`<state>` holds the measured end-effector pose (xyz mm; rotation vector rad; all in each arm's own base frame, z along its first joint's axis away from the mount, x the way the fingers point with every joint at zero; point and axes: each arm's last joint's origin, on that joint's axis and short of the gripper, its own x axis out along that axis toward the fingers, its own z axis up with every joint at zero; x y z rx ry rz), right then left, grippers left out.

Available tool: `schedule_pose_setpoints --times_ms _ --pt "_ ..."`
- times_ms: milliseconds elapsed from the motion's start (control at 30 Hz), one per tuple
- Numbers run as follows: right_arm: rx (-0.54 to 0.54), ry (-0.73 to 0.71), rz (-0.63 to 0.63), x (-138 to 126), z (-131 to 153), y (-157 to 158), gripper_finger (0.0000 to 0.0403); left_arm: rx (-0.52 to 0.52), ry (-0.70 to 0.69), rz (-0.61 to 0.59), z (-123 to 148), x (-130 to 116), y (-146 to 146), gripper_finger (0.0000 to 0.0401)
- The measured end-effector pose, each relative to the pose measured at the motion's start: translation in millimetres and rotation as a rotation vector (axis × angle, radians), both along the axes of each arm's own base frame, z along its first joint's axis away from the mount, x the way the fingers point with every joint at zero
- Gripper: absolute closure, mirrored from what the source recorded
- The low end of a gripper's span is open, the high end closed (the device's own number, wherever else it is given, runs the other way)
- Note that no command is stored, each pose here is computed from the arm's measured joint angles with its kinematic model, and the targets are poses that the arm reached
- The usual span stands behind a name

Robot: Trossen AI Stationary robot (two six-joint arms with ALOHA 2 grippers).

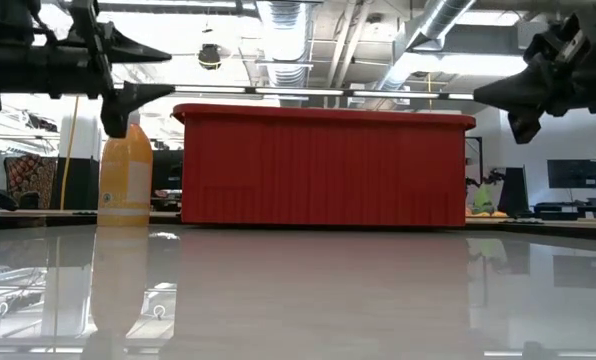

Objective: Fold Laundry from Bin
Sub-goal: Return to Home Position

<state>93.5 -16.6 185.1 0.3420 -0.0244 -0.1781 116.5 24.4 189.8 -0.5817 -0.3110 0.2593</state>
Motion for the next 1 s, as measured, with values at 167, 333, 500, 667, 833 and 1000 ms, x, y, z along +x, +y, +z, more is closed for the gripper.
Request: schedule_pose_setpoints --times_ms 167,333,500,667,833,1000 --pt "0.004 0.051 0.025 -4.2 -3.7 -0.2 0.0378 0.013 0.053 -0.005 -4.3 -1.9 -0.4 0.0184" --pt "-0.05 0.101 0.09 -4.7 -8.0 0.1 0.0382 0.034 0.053 0.021 -3.7 -5.8 1.4 0.0184" --pt "-0.059 0.105 0.115 -5.0 -8.3 -0.7 0.0373 0.051 0.045 0.041 -2.5 -7.4 2.2 0.0184" --pt "-0.037 0.147 0.115 -5.4 -12.3 -0.7 0.0365 0.041 0.08 0.02 -6.2 -6.5 1.8 0.0184" --pt "-0.033 0.16 0.116 -5.8 -13.2 -0.6 0.0365 0.176 0.189 -0.039 -12.8 -5.0 -0.2 0.0184" --pt "-0.032 0.16 0.116 -5.8 -13.1 -0.6 0.0365 0.292 0.226 -0.027 -13.2 -5.0 -0.4 0.0184"
